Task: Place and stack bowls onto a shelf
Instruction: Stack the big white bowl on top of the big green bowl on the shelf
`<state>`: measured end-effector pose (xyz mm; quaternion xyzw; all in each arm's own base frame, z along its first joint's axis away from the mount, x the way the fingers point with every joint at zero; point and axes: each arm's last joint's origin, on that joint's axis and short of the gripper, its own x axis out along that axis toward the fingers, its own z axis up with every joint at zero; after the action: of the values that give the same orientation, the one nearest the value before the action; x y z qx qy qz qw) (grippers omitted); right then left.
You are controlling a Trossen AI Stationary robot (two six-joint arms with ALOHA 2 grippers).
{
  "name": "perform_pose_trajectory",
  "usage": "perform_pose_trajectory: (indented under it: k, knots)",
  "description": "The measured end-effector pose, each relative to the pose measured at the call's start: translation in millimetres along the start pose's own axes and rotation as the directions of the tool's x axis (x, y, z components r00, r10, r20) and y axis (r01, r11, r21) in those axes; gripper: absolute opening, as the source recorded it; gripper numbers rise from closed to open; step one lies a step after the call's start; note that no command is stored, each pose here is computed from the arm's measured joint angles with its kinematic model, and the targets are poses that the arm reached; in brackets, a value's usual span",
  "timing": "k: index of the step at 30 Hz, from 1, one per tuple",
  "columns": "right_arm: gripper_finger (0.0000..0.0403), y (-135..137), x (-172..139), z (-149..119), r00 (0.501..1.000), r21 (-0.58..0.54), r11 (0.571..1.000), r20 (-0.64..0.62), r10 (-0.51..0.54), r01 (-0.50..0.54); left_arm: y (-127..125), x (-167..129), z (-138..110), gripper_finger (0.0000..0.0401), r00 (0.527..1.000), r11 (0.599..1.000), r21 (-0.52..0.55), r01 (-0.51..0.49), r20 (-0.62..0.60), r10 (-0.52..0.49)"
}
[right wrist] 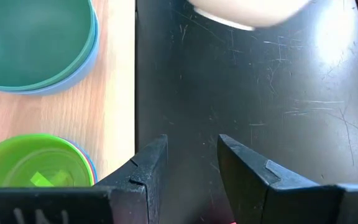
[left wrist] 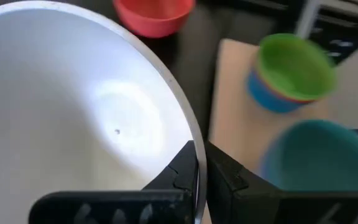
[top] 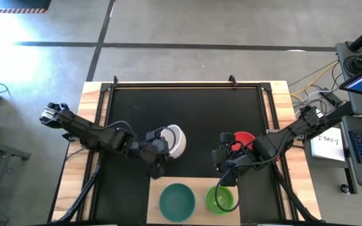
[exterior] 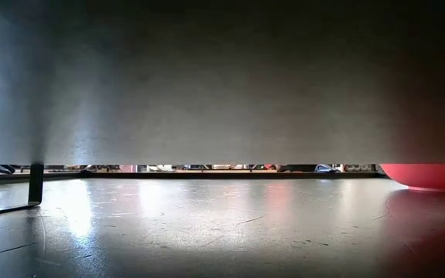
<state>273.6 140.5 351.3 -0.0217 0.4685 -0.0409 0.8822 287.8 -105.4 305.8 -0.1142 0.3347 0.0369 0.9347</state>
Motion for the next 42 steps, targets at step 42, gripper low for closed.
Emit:
perform_pose_trajectory:
  k: [42]
  knots:
    - [0.0130, 0.1, 0.0, 0.0, 1.000, 0.000, 1.000, 0.001, 0.000, 0.000, -146.2, -2.1, -37.8, 0.0000, 0.963, 0.811, 0.521, 0.266, -0.187, -0.195]
